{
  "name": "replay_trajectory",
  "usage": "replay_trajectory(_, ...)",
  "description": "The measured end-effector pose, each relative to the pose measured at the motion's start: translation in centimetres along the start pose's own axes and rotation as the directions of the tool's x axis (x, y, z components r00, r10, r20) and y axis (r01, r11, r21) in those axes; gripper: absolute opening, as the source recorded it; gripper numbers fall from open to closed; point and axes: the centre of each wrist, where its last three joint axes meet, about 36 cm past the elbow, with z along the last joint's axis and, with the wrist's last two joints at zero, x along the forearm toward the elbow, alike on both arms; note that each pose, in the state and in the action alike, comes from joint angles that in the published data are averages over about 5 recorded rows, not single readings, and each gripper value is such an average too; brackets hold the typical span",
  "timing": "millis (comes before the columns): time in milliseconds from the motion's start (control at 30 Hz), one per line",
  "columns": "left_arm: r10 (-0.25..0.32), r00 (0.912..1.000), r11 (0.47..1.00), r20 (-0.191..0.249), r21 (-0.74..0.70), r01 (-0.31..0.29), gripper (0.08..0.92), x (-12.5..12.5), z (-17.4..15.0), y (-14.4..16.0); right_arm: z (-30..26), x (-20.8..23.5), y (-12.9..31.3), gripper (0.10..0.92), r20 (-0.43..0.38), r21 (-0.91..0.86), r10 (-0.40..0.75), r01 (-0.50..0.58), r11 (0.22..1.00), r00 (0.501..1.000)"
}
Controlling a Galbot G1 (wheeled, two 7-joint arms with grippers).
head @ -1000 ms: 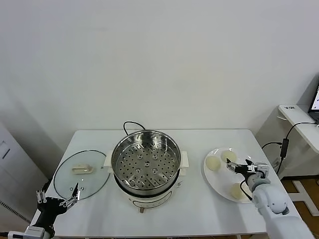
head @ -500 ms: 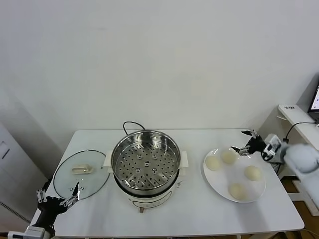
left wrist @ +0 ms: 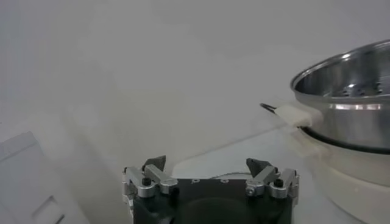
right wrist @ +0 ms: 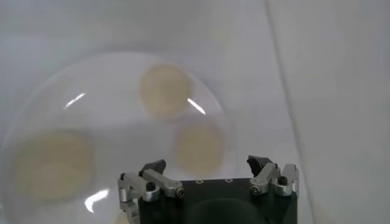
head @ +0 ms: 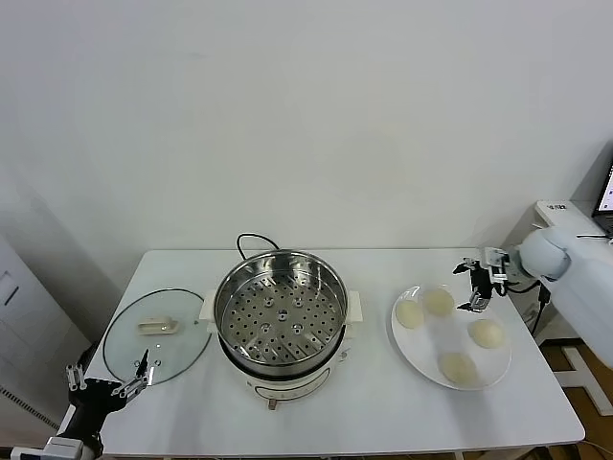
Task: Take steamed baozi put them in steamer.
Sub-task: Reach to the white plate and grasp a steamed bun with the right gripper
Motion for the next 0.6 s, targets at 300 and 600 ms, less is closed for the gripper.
replay_trajectory(300, -0.002, 1.0, 1.0, 0.0, -0.006, 0.002, 0.823, 0.1, -0.3, 0.1, -1.4, -3.6, -1.0, 0.823, -0.052, 0.013, -0.038, 0.039, 0.999, 0.998)
replay_trajectory(600, 0.001, 1.0, 1.0, 0.003, -0.01, -0.001, 0.823, 0.1, -0.5, -0.1, -1.9, -5.4, -1.5, 0.765, -0.076, 0.014, -0.042, 0.043, 0.999, 0.996)
